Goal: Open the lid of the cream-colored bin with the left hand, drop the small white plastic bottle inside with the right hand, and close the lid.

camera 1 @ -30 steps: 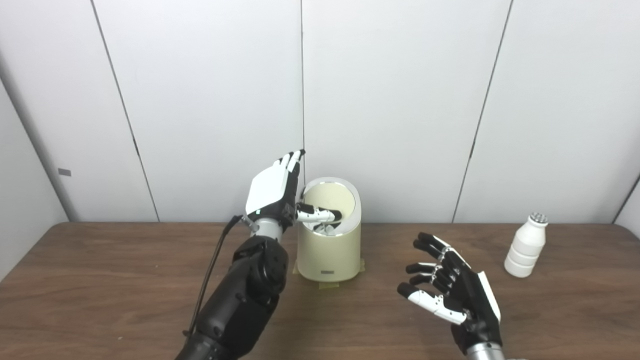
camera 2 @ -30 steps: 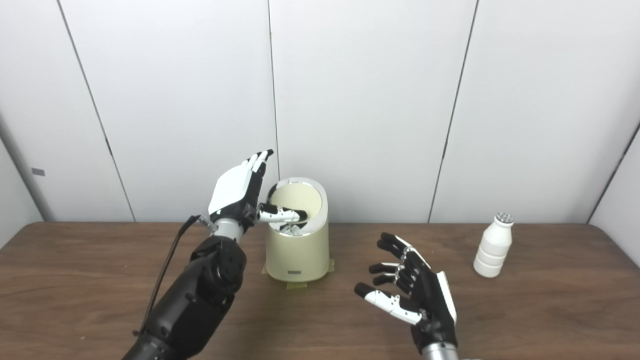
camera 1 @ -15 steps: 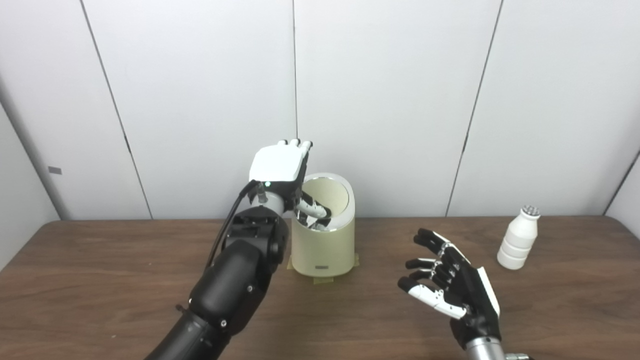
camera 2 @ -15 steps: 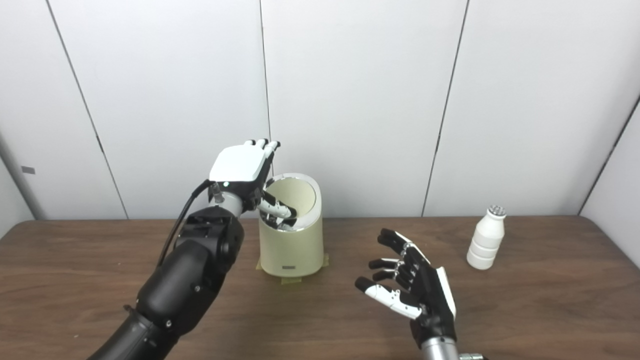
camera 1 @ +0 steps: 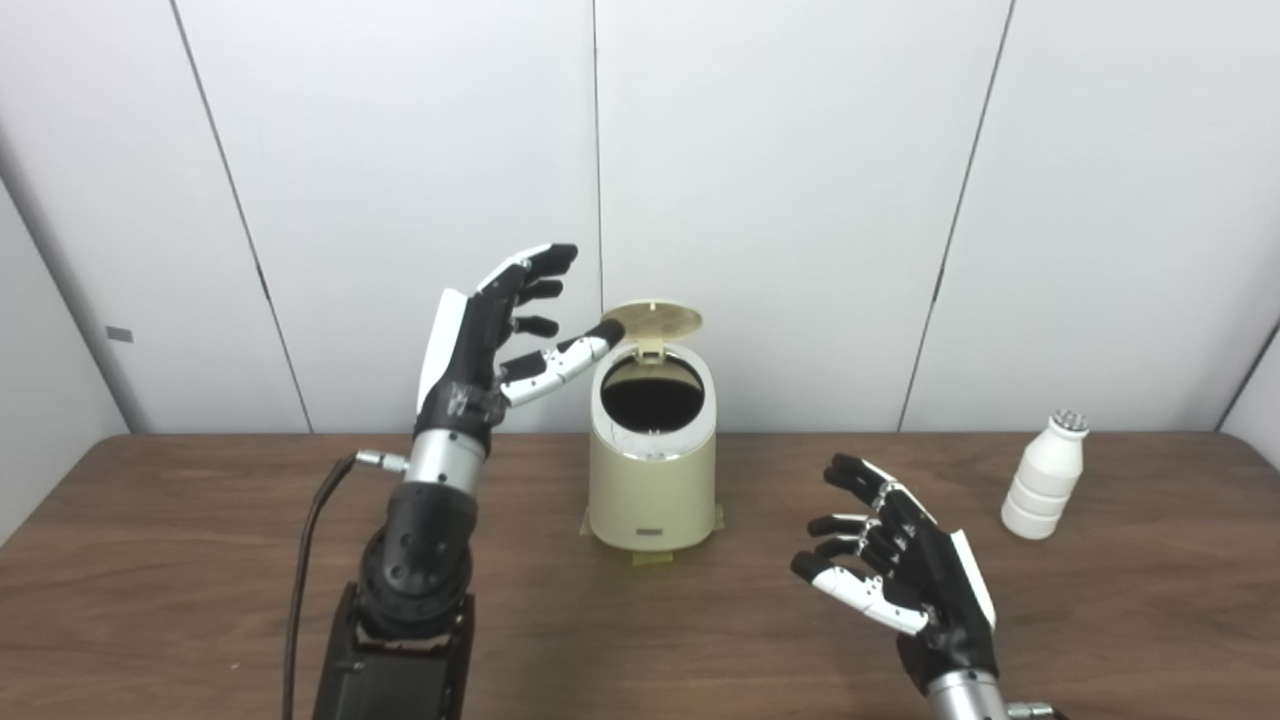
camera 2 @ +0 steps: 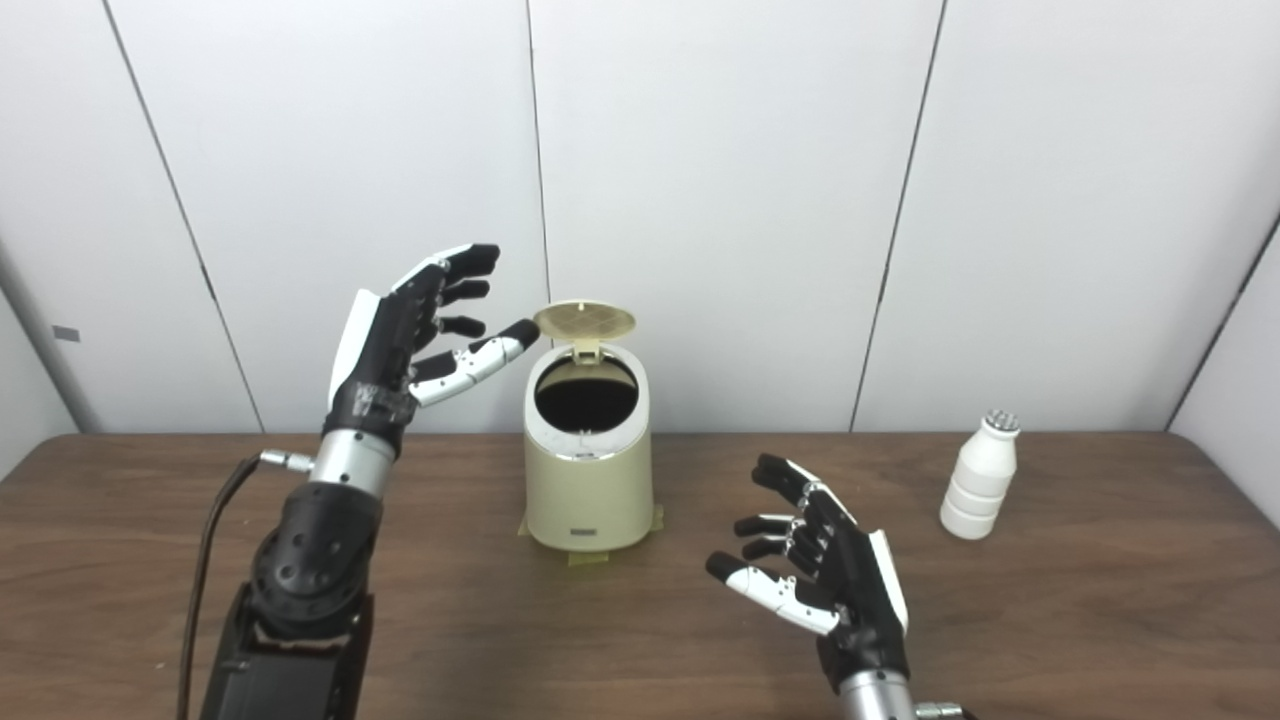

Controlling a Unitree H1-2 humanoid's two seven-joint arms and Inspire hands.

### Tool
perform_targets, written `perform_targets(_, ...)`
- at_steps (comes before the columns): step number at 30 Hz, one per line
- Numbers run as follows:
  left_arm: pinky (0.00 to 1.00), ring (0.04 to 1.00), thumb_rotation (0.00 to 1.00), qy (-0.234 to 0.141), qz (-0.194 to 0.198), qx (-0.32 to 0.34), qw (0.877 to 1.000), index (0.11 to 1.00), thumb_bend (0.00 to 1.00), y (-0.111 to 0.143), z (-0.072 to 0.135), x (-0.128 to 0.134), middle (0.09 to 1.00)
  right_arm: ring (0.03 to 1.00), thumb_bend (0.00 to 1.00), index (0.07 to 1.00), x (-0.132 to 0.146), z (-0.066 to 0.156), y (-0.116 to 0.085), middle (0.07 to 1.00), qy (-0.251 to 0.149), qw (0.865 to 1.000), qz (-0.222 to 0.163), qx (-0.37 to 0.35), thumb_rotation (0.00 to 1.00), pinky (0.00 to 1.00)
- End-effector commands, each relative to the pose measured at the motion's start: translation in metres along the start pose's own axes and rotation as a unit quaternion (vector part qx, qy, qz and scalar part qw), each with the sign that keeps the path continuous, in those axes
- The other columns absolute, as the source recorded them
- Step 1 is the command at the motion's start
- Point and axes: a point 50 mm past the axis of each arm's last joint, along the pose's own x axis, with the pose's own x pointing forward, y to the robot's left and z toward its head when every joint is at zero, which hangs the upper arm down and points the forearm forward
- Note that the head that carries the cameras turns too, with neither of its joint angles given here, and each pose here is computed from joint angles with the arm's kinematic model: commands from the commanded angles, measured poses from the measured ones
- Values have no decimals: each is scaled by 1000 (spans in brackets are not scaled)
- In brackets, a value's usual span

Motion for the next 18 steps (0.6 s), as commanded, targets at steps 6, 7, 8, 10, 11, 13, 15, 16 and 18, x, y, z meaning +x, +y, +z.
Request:
perform_targets(6,547,691,177,24,35,-19,999,772,664,22,-36,-44,751,571,798,773,12,15,-2,795,-44,999,7,2,218,490)
perform_targets(7,526,671,173,26,42,-11,999,762,664,25,-44,-51,741,573,798,775,12,15,-2,793,-44,999,7,0,220,490)
perform_targets(8,516,661,171,27,46,-1,999,758,662,26,-51,-57,738,575,799,776,12,15,-2,791,-45,999,6,0,221,490)
perform_targets(10,503,647,185,29,48,12,998,755,669,28,-61,-68,734,574,792,772,11,15,-3,789,-46,999,5,1,211,490)
perform_targets(11,493,640,195,29,48,14,998,757,683,29,-64,-71,731,572,790,768,11,15,-3,789,-46,999,5,2,204,491)
perform_targets(13,483,631,210,32,49,18,998,760,700,30,-72,-79,725,566,786,765,10,14,-4,788,-47,999,5,2,196,487)
perform_targets(15,480,621,214,39,47,18,998,754,713,31,-81,-86,712,560,777,760,10,12,-5,786,-47,999,4,2,176,487)
perform_targets(16,480,615,217,43,45,17,998,751,722,31,-85,-88,703,563,782,761,10,11,-6,784,-47,999,2,2,181,486)
perform_targets(18,511,619,234,47,35,17,998,747,734,31,-91,-91,693,566,801,767,15,12,-9,778,-56,998,-1,-9,209,476)
